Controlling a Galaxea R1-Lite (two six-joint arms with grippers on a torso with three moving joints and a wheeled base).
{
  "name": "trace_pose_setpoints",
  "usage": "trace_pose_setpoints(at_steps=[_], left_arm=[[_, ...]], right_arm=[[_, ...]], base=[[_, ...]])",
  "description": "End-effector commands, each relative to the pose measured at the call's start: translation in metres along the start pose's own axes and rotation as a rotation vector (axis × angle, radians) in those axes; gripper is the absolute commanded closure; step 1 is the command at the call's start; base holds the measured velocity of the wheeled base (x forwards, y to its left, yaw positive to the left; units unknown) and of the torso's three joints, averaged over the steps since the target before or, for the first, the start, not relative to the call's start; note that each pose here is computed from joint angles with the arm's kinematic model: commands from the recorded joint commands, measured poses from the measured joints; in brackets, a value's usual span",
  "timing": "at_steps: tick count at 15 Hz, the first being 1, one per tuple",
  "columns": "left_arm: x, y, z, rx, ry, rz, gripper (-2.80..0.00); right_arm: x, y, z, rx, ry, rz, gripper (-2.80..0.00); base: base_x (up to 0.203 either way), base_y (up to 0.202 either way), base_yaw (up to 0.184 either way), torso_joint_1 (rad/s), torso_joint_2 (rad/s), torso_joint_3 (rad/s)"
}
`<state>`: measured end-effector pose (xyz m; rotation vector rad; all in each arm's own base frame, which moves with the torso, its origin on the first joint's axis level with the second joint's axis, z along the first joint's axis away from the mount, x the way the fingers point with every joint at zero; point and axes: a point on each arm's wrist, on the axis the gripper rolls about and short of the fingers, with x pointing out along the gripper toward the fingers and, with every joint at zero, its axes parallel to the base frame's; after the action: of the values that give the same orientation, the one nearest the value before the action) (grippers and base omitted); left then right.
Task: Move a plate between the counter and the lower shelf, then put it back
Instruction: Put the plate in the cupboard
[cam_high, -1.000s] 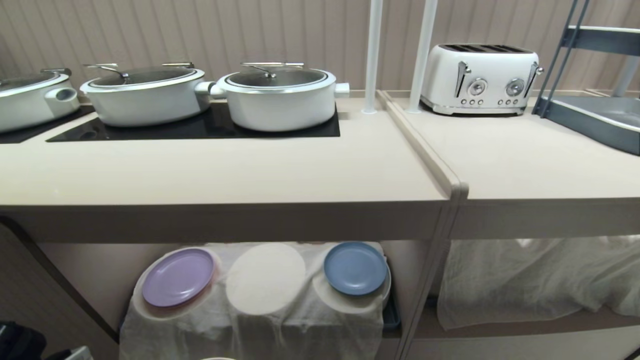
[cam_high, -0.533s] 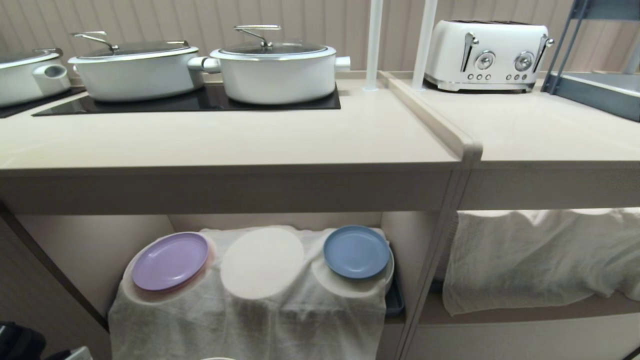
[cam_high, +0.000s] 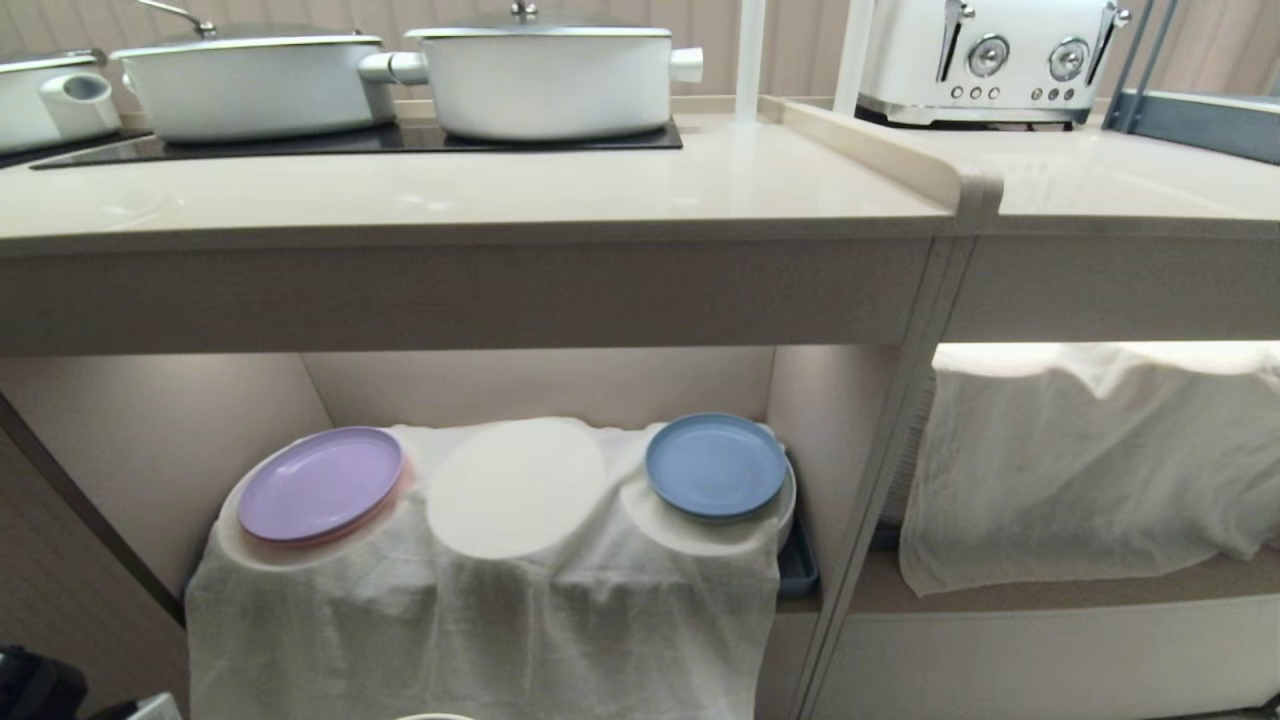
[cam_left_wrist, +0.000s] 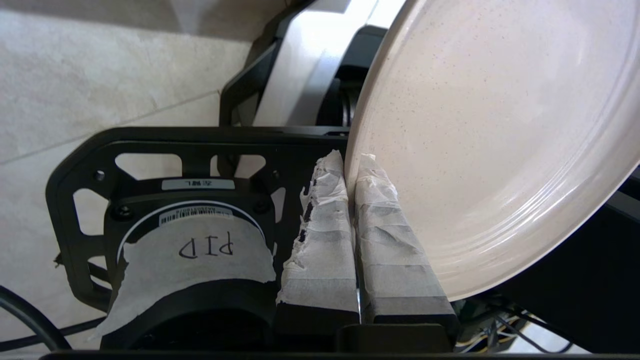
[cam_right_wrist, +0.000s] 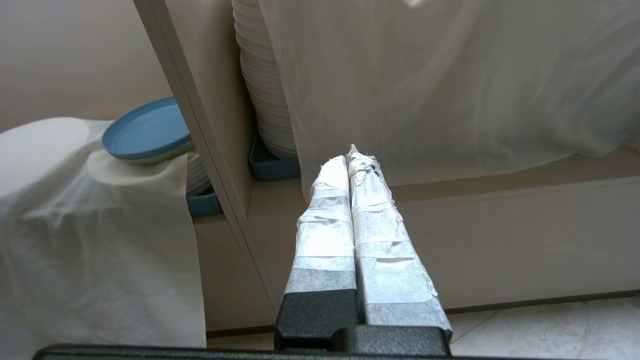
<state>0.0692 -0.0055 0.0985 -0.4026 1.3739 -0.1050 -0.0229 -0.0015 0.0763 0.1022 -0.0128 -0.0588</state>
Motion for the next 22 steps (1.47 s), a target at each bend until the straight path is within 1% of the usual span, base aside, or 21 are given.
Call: trace_pose_setpoints(at_steps=[1,3,5,13,15,17,20,22], left_arm=[[0.000,0.000,0.000,-0.002,0.000,-0.002,0.00],[-0.001,0.000,0.000,-0.001,-0.002,-0.002,0.00],[-0.001,0.000,-0.001,0.000,-0.004,-0.003,0.00],[-0.001,0.000,0.000,-0.009,-0.006,-0.013,0.00],[0.000,-0.001,0.007,-0.040,0.002,-0.011,0.00],[0.002,-0.004,0.021,-0.092,-0.020,-0.017,0.00],[0.009,-0.007,0.045,-0.140,-0.046,-0.027,0.00],[0.015,-0.008,0.059,-0.192,-0.051,-0.030,0.00]], right_arm=[[0.000,0.000,0.000,0.001,0.001,-0.001,0.00],[0.000,0.000,0.000,0.000,0.001,-0.001,0.00],[0.000,0.000,0.000,-0.001,0.001,-0.001,0.00],[0.000,0.000,0.000,-0.001,0.001,-0.001,0.00],[0.000,0.000,0.000,-0.001,0.001,-0.001,0.00],[0.000,0.000,0.000,-0.001,0.001,-0.001,0.00],[0.000,0.000,0.000,-0.001,0.001,-0.001,0.00],[0.000,0.000,0.000,-0.001,0.001,-0.001,0.00]], base=[[0.000,0.000,0.000,-0.134,0.45,0.301],[0.000,0.000,0.000,-0.114,0.43,0.312],[0.000,0.000,0.000,-0.050,0.19,0.137],[0.000,0.000,0.000,-0.003,0.02,0.013],[0.000,0.000,0.000,0.000,0.00,0.000],[0.000,0.000,0.000,0.000,0.00,0.000],[0.000,0.000,0.000,0.000,0.00,0.000],[0.000,0.000,0.000,0.000,0.00,0.000]])
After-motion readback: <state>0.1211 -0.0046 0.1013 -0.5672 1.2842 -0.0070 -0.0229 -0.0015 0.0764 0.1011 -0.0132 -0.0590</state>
